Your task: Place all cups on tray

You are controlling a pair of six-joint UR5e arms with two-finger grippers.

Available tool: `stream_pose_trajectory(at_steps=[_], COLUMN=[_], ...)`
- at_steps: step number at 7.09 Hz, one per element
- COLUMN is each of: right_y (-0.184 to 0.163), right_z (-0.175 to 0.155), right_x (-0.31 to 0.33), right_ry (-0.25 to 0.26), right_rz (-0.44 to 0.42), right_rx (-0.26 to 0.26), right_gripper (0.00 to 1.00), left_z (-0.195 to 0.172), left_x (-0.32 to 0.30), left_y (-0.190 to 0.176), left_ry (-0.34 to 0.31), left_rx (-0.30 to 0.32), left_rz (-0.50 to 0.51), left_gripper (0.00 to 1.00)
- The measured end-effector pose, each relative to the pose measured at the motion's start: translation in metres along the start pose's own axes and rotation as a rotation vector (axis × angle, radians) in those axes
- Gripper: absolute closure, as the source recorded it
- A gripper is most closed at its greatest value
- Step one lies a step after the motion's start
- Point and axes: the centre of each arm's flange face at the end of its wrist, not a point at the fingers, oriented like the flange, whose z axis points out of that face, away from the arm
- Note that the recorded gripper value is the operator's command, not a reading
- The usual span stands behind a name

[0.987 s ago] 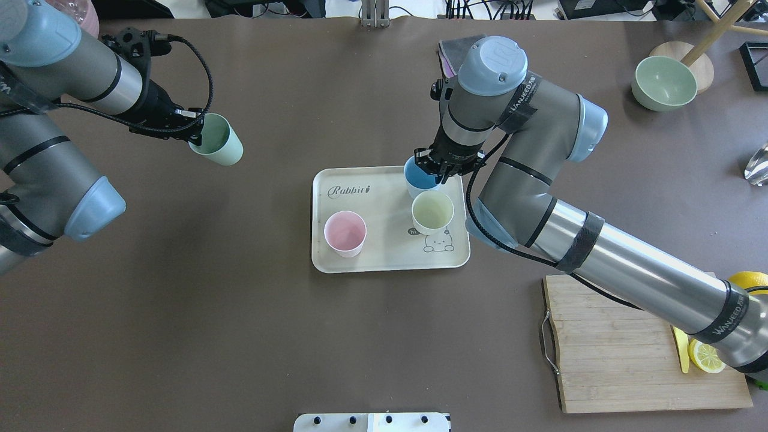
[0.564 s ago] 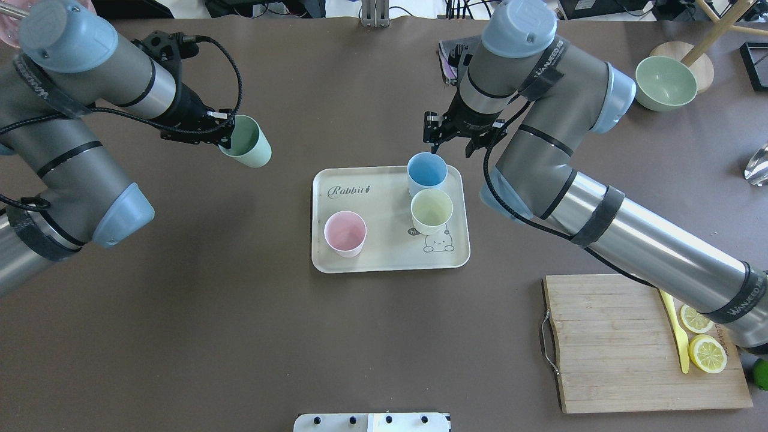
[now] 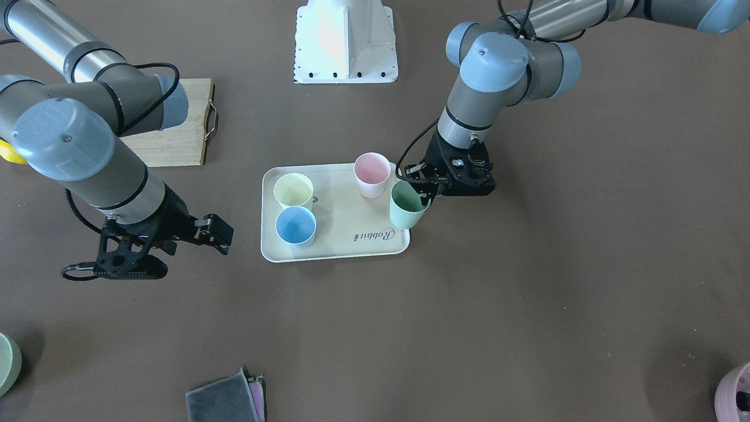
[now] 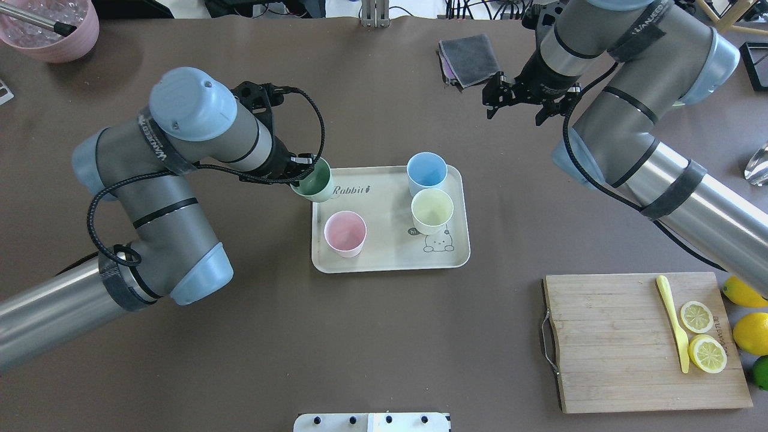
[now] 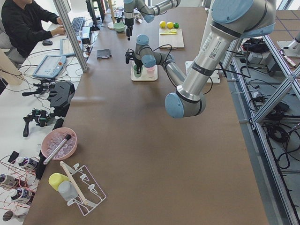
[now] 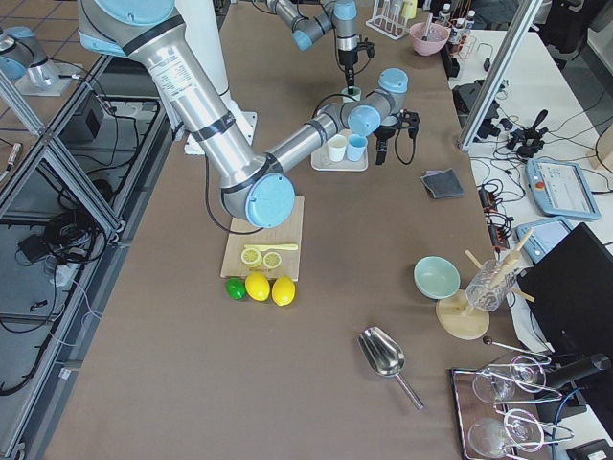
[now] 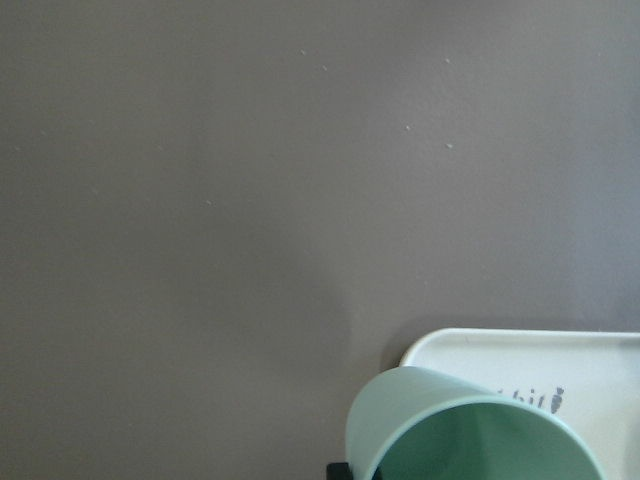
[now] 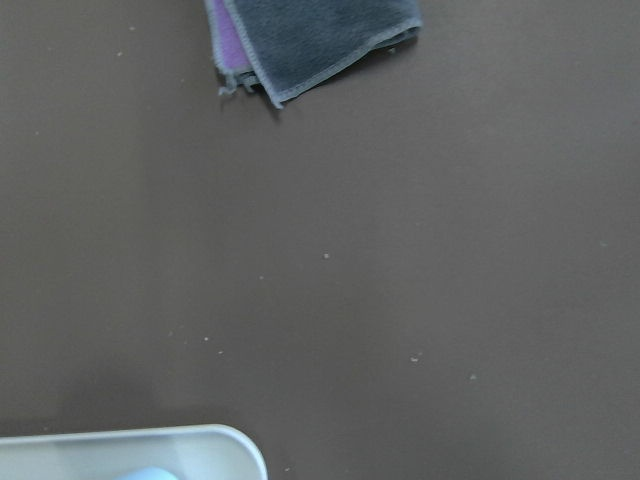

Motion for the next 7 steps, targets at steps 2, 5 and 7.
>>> stream_pose_trajectory(at_steps=[2, 5, 7], right_y=[-0.010, -0.009, -0.006], right_z=[-0.009, -0.014, -0.014], right_x=[0.024, 0.073, 0.099], right_ry=[0.017, 0.048, 0.071], right_rz=[-0.004, -0.008, 0.013], right_rx=[0.031, 0.057, 0.058], right_gripper=[0.00, 0.00, 0.00], left_z=[0.019, 0.036, 0.028], left_x=[0.021, 0.035, 0.033], left_y=[0.001, -0.007, -0.008], left_ry=[-0.022, -0.050, -0.046], left_rx=[0.007, 0.025, 0.051], left_rz=[-0.008, -0.009, 0.007], left_gripper=[1.00, 0.02, 0.02])
